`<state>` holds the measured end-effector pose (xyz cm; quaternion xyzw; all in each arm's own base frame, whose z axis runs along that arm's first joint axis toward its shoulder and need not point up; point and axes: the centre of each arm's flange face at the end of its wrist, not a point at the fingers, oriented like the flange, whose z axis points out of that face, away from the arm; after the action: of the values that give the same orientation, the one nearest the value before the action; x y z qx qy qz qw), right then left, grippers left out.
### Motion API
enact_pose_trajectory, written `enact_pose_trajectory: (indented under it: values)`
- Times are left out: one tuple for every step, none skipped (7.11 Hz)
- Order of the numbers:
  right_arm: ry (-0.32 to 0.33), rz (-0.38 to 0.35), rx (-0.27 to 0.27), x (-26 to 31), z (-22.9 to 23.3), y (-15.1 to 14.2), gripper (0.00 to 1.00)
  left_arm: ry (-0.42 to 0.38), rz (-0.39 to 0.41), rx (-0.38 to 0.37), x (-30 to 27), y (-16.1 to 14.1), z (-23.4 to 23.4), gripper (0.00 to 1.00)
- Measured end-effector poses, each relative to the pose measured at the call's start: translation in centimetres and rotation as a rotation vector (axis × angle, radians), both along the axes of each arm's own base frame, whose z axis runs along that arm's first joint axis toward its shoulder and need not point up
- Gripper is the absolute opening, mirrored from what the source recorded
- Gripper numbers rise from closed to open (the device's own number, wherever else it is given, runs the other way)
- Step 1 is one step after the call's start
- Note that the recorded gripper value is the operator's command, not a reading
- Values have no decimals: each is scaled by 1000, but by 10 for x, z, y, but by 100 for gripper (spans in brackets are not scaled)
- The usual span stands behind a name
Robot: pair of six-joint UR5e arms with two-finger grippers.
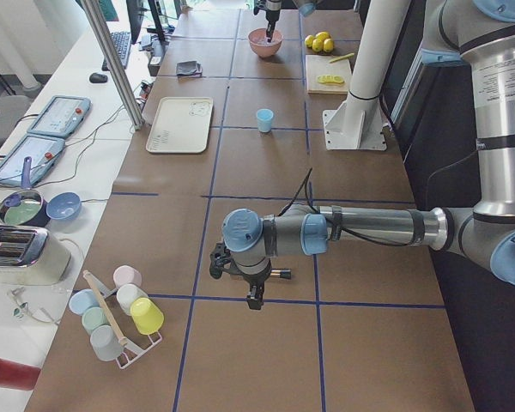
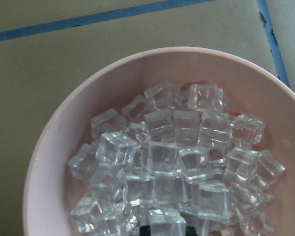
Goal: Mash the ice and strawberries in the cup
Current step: 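Lower the right gripper into the ice and grasp another cube, then move the held cube with the right gripper over the cup and release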
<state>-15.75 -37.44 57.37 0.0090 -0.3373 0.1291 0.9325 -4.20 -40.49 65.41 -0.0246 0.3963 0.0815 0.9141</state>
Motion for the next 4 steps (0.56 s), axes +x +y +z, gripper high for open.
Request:
enact_pose_trajectory:
  values:
    - [-12, 6, 13, 3, -10, -1, 3, 0, 0, 0, 0, 0, 0, 100]
    - [-32, 13, 47, 10, -28, -2, 3, 0, 0, 1, 0, 0, -1, 100]
    - [-51, -8, 114, 16, -52, -3, 3, 0, 0, 3, 0, 0, -2, 100]
    - [-69, -55, 201, 17, -77, -5, 4, 0, 0, 7, 0, 0, -4, 100]
